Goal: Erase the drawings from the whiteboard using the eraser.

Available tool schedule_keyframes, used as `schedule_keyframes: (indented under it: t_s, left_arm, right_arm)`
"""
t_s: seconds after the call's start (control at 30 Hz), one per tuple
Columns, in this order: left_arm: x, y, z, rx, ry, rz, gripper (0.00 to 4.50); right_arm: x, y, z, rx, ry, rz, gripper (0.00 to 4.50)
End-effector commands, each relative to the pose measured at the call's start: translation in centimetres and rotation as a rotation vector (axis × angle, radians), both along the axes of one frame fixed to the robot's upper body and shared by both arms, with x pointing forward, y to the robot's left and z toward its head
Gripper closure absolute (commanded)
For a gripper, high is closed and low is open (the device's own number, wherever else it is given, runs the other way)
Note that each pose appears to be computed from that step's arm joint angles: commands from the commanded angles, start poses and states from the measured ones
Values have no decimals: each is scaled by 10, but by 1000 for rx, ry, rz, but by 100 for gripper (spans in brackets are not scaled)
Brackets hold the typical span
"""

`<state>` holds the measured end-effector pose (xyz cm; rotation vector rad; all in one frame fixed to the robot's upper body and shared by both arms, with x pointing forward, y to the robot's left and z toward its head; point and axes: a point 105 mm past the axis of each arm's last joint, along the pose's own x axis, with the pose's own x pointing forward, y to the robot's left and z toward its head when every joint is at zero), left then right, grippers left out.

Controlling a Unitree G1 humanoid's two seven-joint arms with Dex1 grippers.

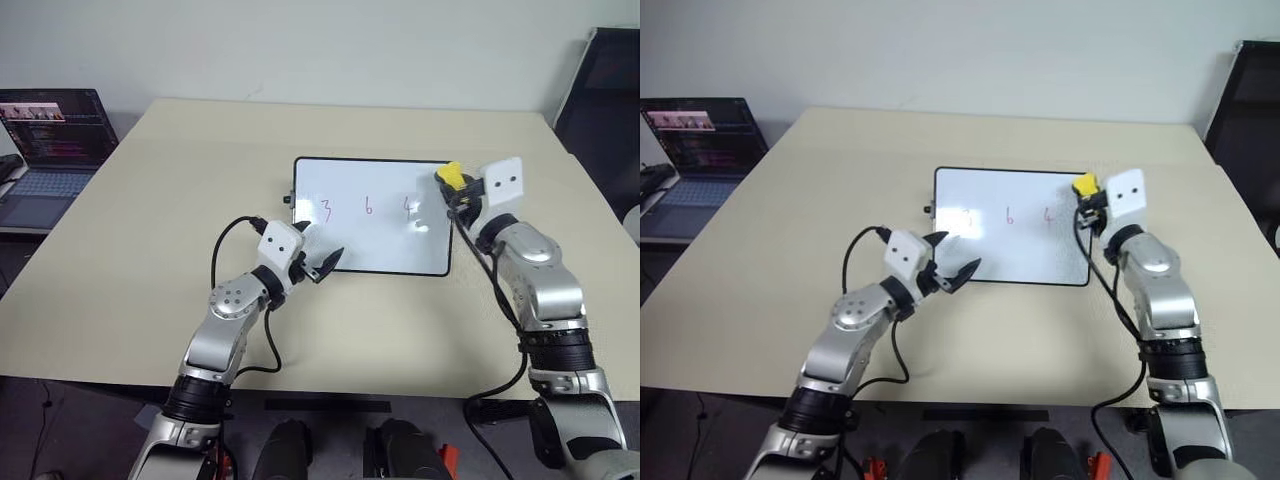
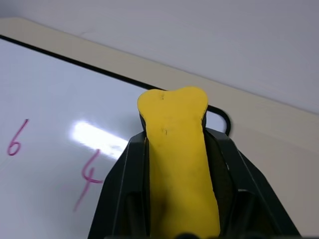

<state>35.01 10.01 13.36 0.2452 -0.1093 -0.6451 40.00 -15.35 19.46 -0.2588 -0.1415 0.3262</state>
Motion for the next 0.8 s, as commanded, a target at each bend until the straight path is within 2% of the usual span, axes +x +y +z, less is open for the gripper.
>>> schedule_keyframes:
  t_s: [0.03, 0.27, 0.6, 0.8]
  left_arm:
    - [0, 1, 21, -1, -86, 4, 0]
    - [-3, -10, 24, 6, -95, -45, 0]
    - [-10, -24, 25, 8, -93, -125, 0]
    - [-11, -31, 25, 24, -90, -152, 0]
  right_arm:
    - [3, 19, 18, -9, -86, 63, 332]
    - [12, 26, 13, -8, -80, 90, 332]
    - [19, 12, 8, -60, -73, 50, 332]
    - [18, 15, -10, -138, -42, 62, 332]
